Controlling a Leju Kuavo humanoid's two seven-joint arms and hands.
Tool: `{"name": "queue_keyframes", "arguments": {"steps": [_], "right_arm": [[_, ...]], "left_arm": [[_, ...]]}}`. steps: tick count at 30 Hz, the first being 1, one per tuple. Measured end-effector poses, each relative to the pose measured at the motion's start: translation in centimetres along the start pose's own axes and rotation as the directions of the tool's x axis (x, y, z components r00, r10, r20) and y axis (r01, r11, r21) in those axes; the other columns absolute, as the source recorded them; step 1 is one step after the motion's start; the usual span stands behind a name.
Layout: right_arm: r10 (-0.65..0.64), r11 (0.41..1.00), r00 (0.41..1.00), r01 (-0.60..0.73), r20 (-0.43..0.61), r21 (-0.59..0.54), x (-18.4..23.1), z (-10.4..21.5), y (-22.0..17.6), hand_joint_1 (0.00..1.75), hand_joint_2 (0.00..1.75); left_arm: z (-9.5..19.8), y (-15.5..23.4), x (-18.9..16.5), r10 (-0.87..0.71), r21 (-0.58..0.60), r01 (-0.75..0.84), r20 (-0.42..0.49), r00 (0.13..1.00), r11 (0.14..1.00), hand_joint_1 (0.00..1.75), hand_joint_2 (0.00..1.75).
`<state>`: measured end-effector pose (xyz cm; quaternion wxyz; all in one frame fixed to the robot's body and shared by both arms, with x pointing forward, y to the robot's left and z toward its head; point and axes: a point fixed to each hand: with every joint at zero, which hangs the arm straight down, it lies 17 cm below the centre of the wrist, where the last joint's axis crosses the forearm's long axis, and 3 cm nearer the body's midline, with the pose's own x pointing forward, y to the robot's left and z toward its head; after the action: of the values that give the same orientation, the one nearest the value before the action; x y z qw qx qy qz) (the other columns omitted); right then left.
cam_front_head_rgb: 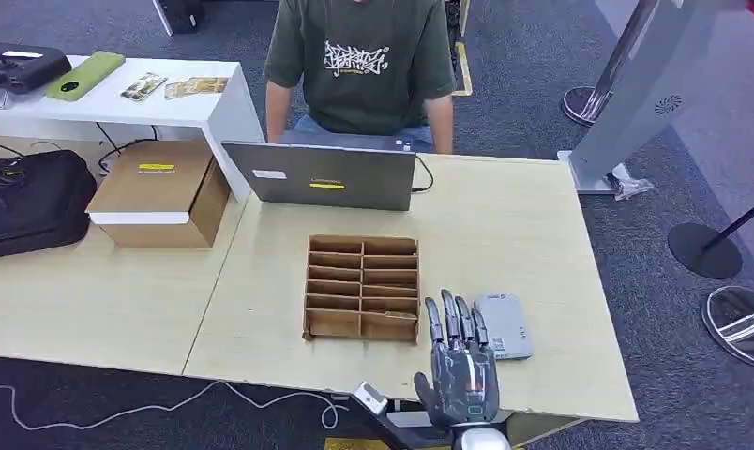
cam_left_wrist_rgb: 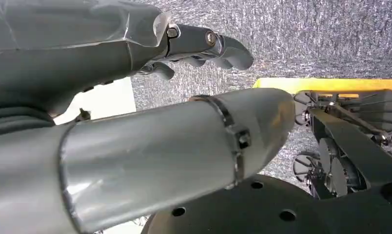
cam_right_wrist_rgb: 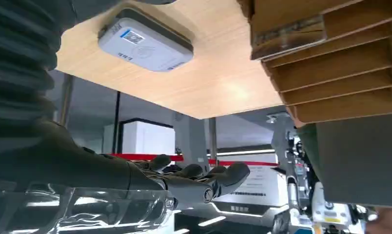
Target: Pass the card to the sensor for recognition and then transmit it.
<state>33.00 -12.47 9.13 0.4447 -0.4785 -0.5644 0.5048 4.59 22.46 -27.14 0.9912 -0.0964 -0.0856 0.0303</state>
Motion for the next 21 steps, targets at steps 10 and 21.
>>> {"name": "queue_keyframes", "arguments": {"steps": [10,21], "right_arm": [[-0.014,1.000,0.994,0.016,0.111,-0.015,3.8,-3.1,0.6,0.00,1.75],[-0.051,0.998,0.987,0.055,0.153,-0.018,5.4,-4.6,0.7,0.00,1.75]], "left_arm": [[0.0,-0.1,-0.2,0.002,-0.001,-0.002,-0.002,1.000,1.000,0.00,0.00],[0.0,-0.5,-0.5,0.022,-0.005,-0.022,-0.005,1.000,1.000,0.00,0.00]]}}
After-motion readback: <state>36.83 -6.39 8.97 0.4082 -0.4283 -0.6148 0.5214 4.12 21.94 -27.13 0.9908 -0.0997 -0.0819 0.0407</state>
